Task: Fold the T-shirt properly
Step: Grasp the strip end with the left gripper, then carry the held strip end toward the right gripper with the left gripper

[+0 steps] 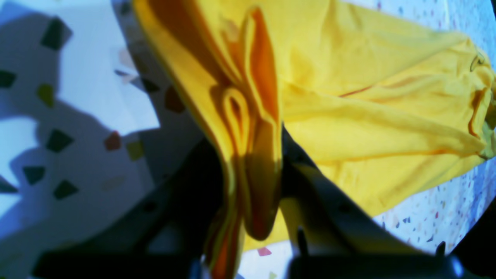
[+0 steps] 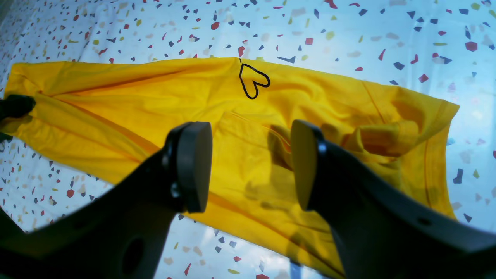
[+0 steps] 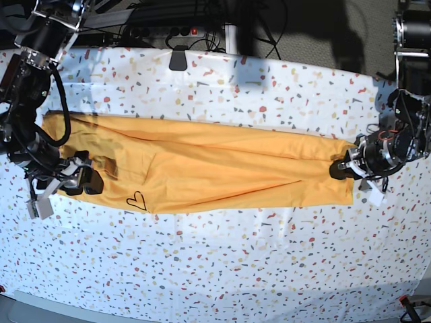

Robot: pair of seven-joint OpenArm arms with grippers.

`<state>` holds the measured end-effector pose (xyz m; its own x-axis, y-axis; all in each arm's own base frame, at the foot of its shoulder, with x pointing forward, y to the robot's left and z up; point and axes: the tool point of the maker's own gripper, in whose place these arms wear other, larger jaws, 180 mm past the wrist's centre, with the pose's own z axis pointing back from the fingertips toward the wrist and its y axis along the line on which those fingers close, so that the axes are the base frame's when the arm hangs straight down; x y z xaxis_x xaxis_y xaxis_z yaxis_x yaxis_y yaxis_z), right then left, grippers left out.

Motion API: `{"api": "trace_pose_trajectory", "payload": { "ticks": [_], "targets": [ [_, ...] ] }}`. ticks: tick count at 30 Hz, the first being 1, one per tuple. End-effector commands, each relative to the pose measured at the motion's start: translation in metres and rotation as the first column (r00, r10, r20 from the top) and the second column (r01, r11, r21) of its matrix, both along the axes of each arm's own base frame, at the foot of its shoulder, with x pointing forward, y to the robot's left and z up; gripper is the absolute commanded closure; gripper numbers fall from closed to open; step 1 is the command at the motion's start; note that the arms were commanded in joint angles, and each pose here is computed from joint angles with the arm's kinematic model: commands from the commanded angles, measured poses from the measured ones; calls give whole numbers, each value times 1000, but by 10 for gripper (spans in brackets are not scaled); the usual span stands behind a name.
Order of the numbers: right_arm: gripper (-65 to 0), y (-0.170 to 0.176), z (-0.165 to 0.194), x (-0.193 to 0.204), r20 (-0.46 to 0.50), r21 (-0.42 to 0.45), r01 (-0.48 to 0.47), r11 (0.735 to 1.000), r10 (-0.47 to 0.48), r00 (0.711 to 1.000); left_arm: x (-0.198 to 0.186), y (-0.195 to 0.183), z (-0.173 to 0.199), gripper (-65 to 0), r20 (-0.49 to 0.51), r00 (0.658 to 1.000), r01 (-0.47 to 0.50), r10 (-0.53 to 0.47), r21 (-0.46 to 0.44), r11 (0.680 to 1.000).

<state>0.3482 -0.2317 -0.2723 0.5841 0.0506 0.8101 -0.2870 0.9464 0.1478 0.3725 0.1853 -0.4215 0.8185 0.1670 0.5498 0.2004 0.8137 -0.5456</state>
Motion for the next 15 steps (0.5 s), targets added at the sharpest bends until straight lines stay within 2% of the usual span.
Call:
{"api": "trace_pose_trajectory", "payload": {
  "ticks": [1,6,15],
  "targets": [
    [-326,-1,19,7,66,-3,-11,1000,11,998,11,6,12,0,37,999,-7,6,9,1000],
    [-326,-1,19,7,67,-4,-12,1000,12,998,8,-4,22,0,29,998,60,-61,24,998],
    [-326,-1,19,7,67,-4,-12,1000,12,998,26,-35,77,0,199,965,161,-173,76,984]
  ]
}}
